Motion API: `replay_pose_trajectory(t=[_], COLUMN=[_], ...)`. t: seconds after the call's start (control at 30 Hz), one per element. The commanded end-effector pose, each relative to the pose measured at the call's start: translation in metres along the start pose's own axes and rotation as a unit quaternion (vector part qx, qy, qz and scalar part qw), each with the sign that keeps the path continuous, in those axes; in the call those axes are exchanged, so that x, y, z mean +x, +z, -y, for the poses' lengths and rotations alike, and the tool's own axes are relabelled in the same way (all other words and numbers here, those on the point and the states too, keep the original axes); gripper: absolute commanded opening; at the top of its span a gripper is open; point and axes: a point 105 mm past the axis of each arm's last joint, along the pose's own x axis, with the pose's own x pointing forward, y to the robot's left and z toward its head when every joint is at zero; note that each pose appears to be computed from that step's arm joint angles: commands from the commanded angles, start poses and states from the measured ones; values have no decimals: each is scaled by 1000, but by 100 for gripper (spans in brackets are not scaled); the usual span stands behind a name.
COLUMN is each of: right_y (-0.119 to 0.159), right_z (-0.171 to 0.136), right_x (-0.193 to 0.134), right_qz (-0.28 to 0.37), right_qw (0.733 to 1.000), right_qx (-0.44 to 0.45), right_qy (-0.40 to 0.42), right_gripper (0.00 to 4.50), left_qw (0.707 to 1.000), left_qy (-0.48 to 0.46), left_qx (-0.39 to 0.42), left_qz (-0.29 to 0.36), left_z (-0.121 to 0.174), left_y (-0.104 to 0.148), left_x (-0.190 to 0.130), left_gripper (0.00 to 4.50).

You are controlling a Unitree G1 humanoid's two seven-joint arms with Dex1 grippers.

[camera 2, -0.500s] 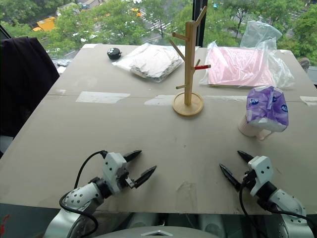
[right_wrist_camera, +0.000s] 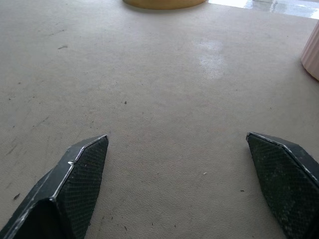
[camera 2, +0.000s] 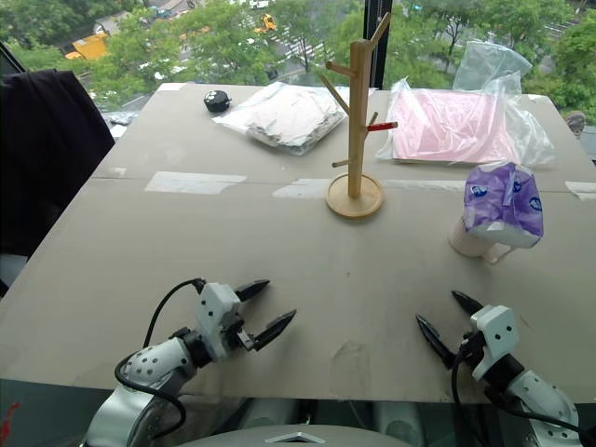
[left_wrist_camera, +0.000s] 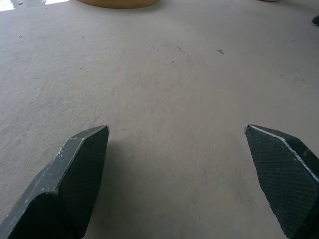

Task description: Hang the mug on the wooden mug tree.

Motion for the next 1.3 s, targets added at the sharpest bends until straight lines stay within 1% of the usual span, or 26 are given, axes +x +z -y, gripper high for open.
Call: replay_pose_trajectory(t=[0.03,0.23,0.33,0.47,0.5,0.53,0.57,0.6,0.63,0.7,0.8,0.87,0.97,1.07,1.13,1.17,1.3], right_y=[8,13,24,38,48,68,95,114,129,146,188,205,206,192,181,177,170], right_z=[5,9,13,-1,-2,-3,-5,-7,-7,-5,17,37,77,106,115,116,113], right_x=[-3,-6,-6,-3,-1,4,8,10,11,12,9,3,-11,-21,-22,-21,-11], right_qz=[10,14,24,1,10,35,65,87,102,117,179,202,181,138,104,95,87], right_qw=[1000,999,999,997,996,996,993,990,988,986,977,972,970,968,966,967,969], right_qx=[-12,-18,-31,-68,-74,-76,-89,-95,-99,-102,-112,-113,-99,-57,-36,-16,77], right_qy=[-14,-27,-31,35,39,42,52,58,61,57,2,-45,-128,-202,-233,-236,-216], right_gripper=[448,448,448,448,448,448,448,448,448,448,448,448,448,448,448,448,448], left_qw=[1000,1000,999,998,998,996,992,988,984,978,966,960,950,944,943,943,941], left_qy=[-13,-25,-35,-50,-54,-69,-95,-119,-140,-167,-212,-231,-266,-287,-290,-291,-292], left_qx=[-8,-6,3,17,20,23,27,32,35,39,63,72,85,105,115,117,127], left_qz=[4,11,21,35,40,55,79,95,108,119,133,140,140,124,116,116,117], left_z=[4,3,0,-4,-5,-5,-2,2,5,9,16,19,28,32,33,33,33], left_y=[1,6,15,29,34,45,62,75,86,98,121,132,143,143,143,144,148], left_x=[4,13,20,29,32,36,39,41,42,43,45,46,44,43,43,43,43], left_gripper=[450,450,450,450,450,450,450,450,450,450,450,450,450,450,450,450,450])
